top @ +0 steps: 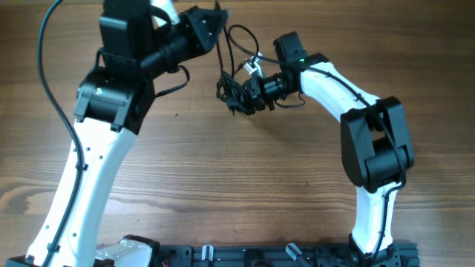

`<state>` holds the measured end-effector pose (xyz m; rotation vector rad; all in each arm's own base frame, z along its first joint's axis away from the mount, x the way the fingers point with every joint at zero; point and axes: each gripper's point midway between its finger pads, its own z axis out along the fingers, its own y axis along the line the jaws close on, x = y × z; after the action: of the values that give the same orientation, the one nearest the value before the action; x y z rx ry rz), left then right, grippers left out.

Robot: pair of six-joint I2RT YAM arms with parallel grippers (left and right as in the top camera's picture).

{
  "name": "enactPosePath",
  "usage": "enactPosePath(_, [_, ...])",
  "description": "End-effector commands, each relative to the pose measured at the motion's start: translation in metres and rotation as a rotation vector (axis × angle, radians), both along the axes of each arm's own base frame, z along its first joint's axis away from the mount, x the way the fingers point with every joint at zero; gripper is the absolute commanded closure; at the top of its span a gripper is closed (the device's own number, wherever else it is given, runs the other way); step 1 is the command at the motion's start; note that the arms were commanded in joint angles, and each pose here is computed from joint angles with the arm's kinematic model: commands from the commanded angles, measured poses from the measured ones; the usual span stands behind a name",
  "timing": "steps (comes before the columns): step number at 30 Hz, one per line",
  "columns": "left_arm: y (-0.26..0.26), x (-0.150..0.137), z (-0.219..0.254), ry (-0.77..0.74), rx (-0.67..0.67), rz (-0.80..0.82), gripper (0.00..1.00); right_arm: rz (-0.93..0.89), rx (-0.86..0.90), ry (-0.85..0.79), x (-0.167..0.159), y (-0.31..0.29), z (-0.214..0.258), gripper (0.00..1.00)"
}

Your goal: Untangle cables

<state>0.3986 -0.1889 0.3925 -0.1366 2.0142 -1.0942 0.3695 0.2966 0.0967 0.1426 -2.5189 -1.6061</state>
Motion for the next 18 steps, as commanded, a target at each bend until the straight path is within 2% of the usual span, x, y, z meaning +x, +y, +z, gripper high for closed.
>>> enactPosePath(1, [0.043, -0.004, -0.010, 0.090, 0.033, 0.125, 0.96, -0.106, -0.202, -0.042, 0.021, -0.035, -0.028, 0.95])
enactPosePath(4, [0.095, -0.007, -0.056, 0.270, 0.149, 0.330, 0.96, -0.177, -0.367, -0.126, 0.033, -0.066, -0.023, 0.96])
enactPosePath(9, [0.184, -0.048, -0.116, 0.549, 0.418, 0.639, 0.96, -0.345, -0.654, -0.282, 0.049, -0.140, 0.018, 0.96])
enactPosePath(14, [0.222, -0.078, -0.142, 0.686, 0.619, 0.690, 0.96, -0.410, -0.930, -0.270, 0.037, -0.208, 0.019, 0.96])
enactPosePath(18, [0.228, -0.082, -0.174, 0.780, 0.692, 0.659, 0.96, -0.392, -0.954, -0.266, 0.033, -0.213, 0.017, 0.96])
